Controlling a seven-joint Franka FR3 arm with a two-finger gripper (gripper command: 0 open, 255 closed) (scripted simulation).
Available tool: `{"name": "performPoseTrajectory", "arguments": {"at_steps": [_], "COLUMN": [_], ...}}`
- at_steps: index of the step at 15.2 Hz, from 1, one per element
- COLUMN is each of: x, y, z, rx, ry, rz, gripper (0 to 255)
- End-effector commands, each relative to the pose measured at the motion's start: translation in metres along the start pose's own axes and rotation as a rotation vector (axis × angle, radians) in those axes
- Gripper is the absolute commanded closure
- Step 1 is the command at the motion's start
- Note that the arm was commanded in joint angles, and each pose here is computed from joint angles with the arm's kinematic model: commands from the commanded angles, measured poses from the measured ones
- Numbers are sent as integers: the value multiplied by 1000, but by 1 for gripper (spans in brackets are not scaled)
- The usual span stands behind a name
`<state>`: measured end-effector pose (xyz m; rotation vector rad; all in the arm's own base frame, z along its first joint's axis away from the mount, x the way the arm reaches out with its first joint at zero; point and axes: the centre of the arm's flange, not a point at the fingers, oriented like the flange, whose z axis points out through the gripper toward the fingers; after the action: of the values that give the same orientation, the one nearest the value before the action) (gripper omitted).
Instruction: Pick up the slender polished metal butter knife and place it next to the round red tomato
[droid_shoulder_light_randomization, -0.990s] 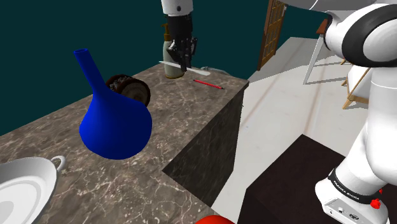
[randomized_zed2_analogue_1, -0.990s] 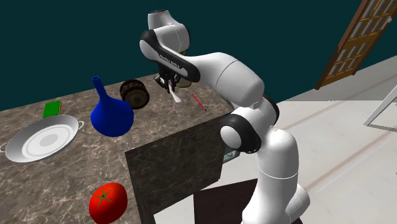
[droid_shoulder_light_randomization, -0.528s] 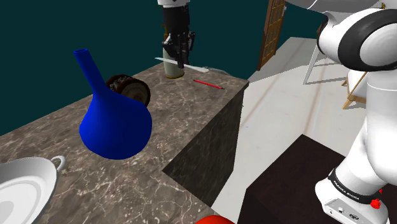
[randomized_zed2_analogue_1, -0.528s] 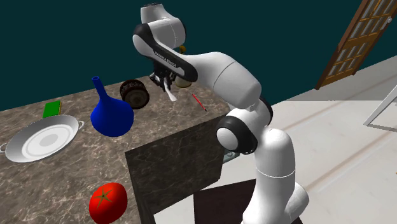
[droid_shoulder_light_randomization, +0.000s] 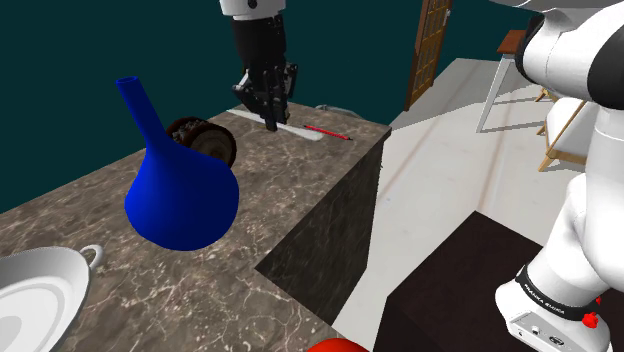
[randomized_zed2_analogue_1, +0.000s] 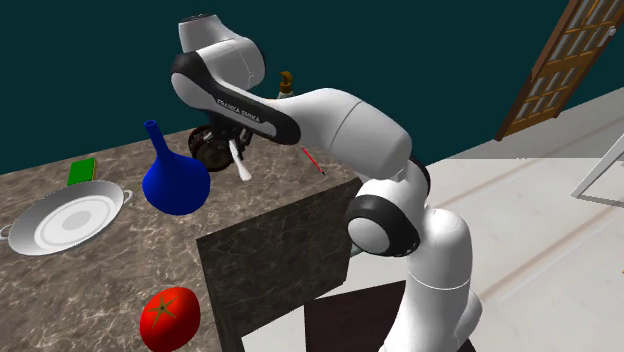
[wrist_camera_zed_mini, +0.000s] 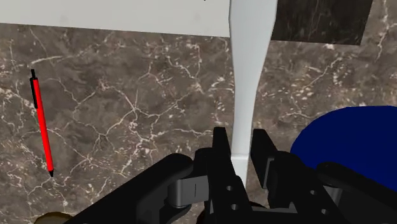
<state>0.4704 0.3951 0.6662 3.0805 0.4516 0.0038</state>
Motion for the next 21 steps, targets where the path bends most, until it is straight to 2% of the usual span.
{"name": "performPoseTrajectory", "arguments": {"at_steps": [1, 16, 21], "x": [-11, -105, -105], "y": [-23, -208, -209], "z": [1, -5, 21], "rx": [0, 0, 0], "ry": [0, 0, 0], "rz": [1, 1, 1], "gripper": [255, 255, 255]}}
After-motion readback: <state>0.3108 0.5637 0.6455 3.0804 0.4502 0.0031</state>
